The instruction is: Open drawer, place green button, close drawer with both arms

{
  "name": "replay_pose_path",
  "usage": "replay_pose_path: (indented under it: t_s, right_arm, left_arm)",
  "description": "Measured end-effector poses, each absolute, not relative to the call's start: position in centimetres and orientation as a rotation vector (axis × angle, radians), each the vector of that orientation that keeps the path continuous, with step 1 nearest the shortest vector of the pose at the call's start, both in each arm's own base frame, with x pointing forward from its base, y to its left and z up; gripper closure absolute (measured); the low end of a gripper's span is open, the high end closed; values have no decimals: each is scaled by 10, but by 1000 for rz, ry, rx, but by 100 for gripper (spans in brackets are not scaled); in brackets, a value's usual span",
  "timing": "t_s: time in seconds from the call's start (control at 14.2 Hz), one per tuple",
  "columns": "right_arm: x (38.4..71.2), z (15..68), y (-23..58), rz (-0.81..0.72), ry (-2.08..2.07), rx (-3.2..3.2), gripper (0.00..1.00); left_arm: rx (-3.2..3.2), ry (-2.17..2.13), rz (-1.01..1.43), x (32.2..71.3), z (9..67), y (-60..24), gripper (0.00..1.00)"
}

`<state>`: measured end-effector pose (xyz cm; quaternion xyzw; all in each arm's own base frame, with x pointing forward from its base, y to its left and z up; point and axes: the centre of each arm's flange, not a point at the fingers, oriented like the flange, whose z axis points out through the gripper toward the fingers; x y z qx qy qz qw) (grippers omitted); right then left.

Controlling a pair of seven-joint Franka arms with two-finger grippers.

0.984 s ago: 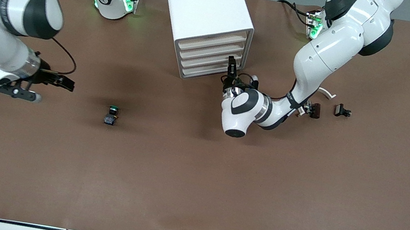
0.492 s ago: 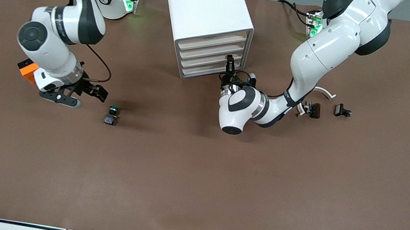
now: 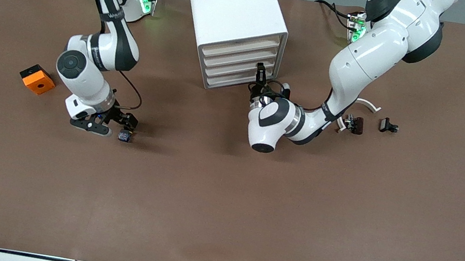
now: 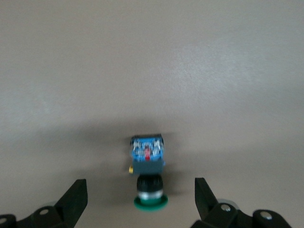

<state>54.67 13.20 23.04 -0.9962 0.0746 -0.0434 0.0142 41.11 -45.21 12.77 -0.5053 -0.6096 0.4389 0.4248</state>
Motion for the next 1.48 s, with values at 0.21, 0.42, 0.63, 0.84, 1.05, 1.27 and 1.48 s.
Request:
replay_pose_path:
  t_s: [0.21, 0.42, 0.63, 0.84, 1.05, 1.27, 1.48]
  right_arm:
    - [549, 202, 132, -158, 241, -3102, 0]
    - [552, 192, 133, -155, 282, -3100, 0]
    - [552, 189, 133, -152, 291, -3100, 0]
    - [553, 187, 132, -148, 297, -3102, 0]
    - [553, 185, 131, -143, 298, -3104, 0]
    - [552, 183, 131, -139, 299, -3105, 29]
    - [552, 183, 132, -137, 307, -3104, 59]
  left_arm:
    - [-1259, -1532, 1094, 413, 126, -449, 84]
    - [-1252, -1553, 1092, 422, 126, -446, 84]
    - [-1239, -1588, 1084, 437, 128, -438, 84]
    - [-1231, -1612, 1082, 449, 130, -432, 84]
    - [-1221, -1634, 1078, 459, 131, -424, 84]
    - [-1215, -1659, 1080, 469, 133, -417, 84]
    - [-1204, -1703, 1072, 486, 137, -408, 84]
